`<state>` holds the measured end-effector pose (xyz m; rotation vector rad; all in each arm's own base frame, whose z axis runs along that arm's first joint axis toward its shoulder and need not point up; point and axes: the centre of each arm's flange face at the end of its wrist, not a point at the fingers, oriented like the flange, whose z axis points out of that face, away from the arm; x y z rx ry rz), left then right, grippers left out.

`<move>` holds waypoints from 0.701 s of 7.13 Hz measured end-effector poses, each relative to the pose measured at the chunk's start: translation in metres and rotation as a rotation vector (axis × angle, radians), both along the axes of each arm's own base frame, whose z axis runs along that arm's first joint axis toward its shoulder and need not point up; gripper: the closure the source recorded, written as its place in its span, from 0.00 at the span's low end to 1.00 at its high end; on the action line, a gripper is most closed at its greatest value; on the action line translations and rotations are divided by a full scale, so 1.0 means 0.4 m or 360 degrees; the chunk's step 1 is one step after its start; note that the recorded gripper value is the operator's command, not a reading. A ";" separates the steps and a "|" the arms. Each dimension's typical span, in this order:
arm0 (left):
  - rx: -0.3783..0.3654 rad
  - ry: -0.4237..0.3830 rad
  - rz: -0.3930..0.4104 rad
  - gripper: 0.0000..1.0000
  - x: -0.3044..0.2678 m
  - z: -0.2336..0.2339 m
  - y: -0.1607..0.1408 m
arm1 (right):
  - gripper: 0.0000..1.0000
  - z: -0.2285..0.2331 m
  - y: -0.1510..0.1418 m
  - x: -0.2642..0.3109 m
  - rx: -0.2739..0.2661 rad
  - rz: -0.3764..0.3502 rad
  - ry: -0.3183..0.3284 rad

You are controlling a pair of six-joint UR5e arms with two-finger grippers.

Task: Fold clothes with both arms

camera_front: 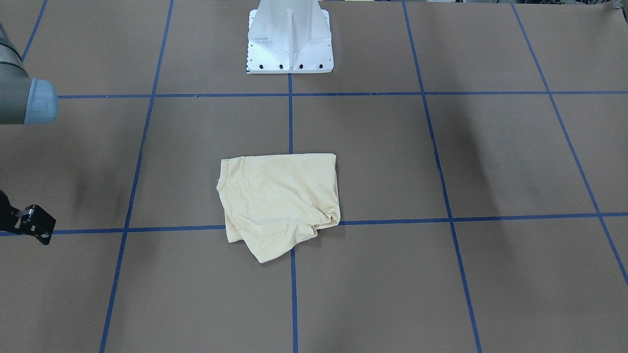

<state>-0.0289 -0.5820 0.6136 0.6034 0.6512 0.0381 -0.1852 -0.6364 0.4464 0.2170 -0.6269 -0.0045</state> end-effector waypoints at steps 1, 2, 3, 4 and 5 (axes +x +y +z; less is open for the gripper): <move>0.0003 -0.0072 0.0076 0.00 -0.004 0.009 -0.002 | 0.00 0.038 0.000 0.063 0.0006 -0.0030 0.0031; -0.0035 -0.0137 0.0146 0.00 -0.019 0.009 -0.006 | 0.00 0.063 -0.002 0.123 -0.0016 -0.0031 0.0054; -0.0119 -0.0175 0.0194 0.00 -0.037 -0.024 -0.020 | 0.00 0.080 -0.004 0.182 -0.0070 -0.0006 0.0043; -0.0194 -0.0212 0.0255 0.00 -0.051 -0.088 -0.032 | 0.00 0.094 0.002 0.246 -0.0153 0.0013 -0.0028; -0.0252 -0.0256 0.0340 0.00 -0.066 -0.140 -0.025 | 0.00 0.122 0.023 0.317 -0.0212 0.0000 -0.0113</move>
